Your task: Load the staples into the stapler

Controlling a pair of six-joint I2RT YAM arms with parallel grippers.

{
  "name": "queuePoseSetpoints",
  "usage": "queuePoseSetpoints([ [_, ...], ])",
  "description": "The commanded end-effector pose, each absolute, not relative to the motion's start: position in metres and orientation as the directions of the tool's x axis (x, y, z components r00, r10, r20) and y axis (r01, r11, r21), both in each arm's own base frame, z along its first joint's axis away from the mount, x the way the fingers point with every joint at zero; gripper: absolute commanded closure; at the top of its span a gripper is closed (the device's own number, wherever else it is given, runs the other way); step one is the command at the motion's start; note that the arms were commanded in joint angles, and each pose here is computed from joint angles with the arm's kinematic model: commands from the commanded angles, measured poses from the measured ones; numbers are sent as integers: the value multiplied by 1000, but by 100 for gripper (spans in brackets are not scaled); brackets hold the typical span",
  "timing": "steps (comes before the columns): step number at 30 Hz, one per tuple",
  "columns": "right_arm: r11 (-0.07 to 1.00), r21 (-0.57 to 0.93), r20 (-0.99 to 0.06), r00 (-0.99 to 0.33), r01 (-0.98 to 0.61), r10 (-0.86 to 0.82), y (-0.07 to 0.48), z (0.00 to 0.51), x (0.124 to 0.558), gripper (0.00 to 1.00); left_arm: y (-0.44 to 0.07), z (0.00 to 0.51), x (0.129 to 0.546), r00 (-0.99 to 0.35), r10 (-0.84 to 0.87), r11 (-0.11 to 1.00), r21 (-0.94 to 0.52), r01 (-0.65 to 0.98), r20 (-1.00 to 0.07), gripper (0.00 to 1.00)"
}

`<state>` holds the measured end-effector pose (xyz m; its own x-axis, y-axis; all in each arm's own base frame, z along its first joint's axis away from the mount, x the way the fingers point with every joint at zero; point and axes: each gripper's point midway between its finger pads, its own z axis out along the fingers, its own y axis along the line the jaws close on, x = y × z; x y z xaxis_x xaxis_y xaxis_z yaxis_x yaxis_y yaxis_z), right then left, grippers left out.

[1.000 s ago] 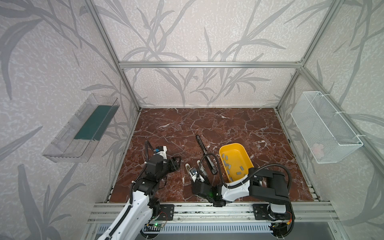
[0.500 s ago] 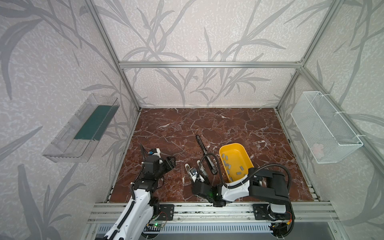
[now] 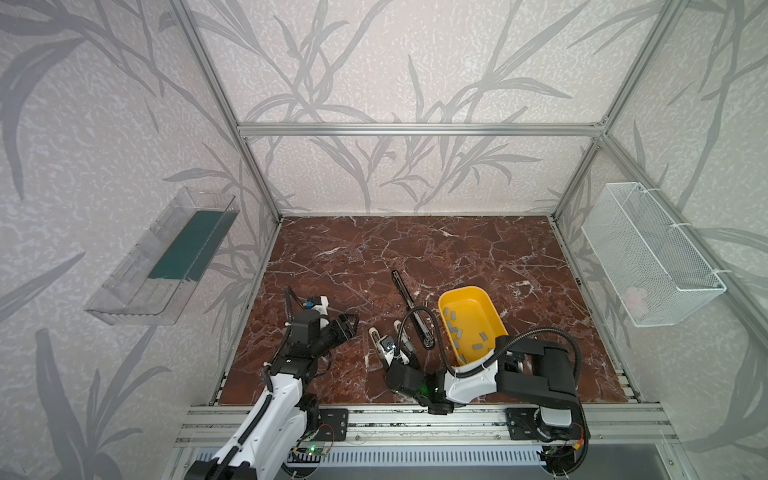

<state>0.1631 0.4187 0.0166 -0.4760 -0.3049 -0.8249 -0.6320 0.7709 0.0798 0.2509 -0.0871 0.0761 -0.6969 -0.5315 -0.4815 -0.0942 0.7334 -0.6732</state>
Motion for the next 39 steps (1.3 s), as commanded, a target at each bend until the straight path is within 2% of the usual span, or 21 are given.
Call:
queuePoseSetpoints([
  [1,739,15,-707,-530,-674,-469,393,-37,146,81,-98,78,254,-713,-501,732,-680,-48,-490,34],
  [6,736,13,-706,-528,-676,-473,395,-37,146,81,-112,68,256,-739,-465,751,-659,-38,-488,35],
  [15,734,28,-703,-535,-679,-468,399,-37,144,82,-142,60,256,-806,-386,752,-660,8,-450,44],
  [25,746,38,-708,-545,-664,-449,396,-35,149,81,-154,42,227,-822,-327,770,-635,55,-466,42],
  [33,747,48,-727,-536,-663,-429,396,-21,150,74,-150,38,221,-812,-324,789,-612,52,-486,43],
  [39,741,61,-741,-528,-669,-415,396,-8,149,62,-147,39,218,-801,-334,788,-614,52,-497,43],
])
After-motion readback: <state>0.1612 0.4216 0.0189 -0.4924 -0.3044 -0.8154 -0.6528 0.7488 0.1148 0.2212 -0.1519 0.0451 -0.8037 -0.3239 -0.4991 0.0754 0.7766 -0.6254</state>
